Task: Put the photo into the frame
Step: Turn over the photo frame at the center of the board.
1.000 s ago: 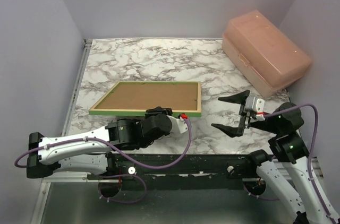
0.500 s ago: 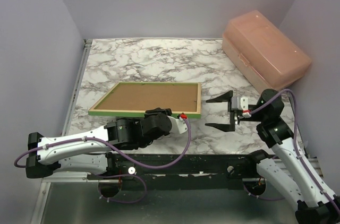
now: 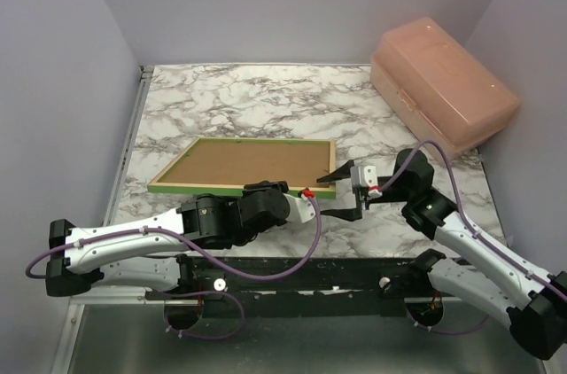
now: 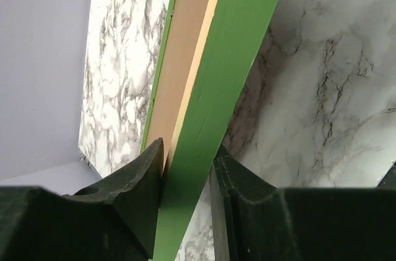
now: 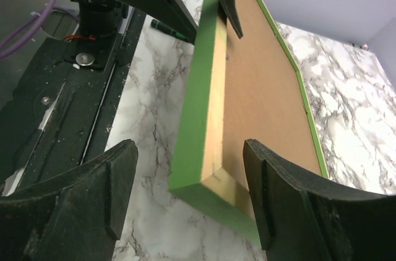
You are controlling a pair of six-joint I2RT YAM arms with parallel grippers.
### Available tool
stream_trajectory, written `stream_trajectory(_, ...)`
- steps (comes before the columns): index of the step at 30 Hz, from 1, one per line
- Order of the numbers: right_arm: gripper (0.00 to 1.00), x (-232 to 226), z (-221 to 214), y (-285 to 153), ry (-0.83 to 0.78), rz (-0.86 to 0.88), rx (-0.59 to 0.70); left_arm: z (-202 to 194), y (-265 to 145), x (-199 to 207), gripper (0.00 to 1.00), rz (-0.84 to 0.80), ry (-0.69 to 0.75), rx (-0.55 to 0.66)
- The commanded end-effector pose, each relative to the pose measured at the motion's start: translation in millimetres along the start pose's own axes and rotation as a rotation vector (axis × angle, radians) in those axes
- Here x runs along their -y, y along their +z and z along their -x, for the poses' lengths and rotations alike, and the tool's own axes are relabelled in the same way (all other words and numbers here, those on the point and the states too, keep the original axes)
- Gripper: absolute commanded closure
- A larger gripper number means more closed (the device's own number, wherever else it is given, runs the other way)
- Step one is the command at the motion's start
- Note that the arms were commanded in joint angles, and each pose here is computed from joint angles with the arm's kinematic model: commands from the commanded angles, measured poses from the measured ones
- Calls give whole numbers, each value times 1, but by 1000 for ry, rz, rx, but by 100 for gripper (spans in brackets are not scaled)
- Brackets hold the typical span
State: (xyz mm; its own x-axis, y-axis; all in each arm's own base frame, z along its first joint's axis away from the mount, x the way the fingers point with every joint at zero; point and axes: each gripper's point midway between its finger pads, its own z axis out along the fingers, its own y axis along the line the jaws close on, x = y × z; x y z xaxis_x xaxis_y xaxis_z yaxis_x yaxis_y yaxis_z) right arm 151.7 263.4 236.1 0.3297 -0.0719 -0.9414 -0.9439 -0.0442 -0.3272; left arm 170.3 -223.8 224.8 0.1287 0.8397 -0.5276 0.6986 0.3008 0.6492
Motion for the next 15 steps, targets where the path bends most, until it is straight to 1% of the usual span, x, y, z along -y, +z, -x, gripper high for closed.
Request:
stream_trajectory(1,28,21,-7,10,-36,-71,-25,30,-10,-8,79,-1,-154,102)
stream_trajectory(7,50,24,-19,18,3,-50,-75,31,-12,-9,79,-3,-164,108)
stream_trajectory(8,52,24,-19,19,10,-49,-78,31,-13,-9,78,-5,-165,108)
stream_trajectory(10,52,24,-18,18,19,-55,-81,30,-14,-9,76,-8,-169,105)
stream_trajectory(12,52,23,-16,16,25,-54,-84,30,-15,-9,72,-9,-172,101)
stream_trajectory(13,55,23,-15,16,33,-58,-84,30,-16,-10,70,-9,-174,99)
stream_trajectory(14,60,23,-14,15,40,-62,-82,31,-17,-11,65,-9,-179,98)
stream_trajectory(15,67,22,-12,15,49,-63,-80,31,-18,-12,57,-4,-187,96)
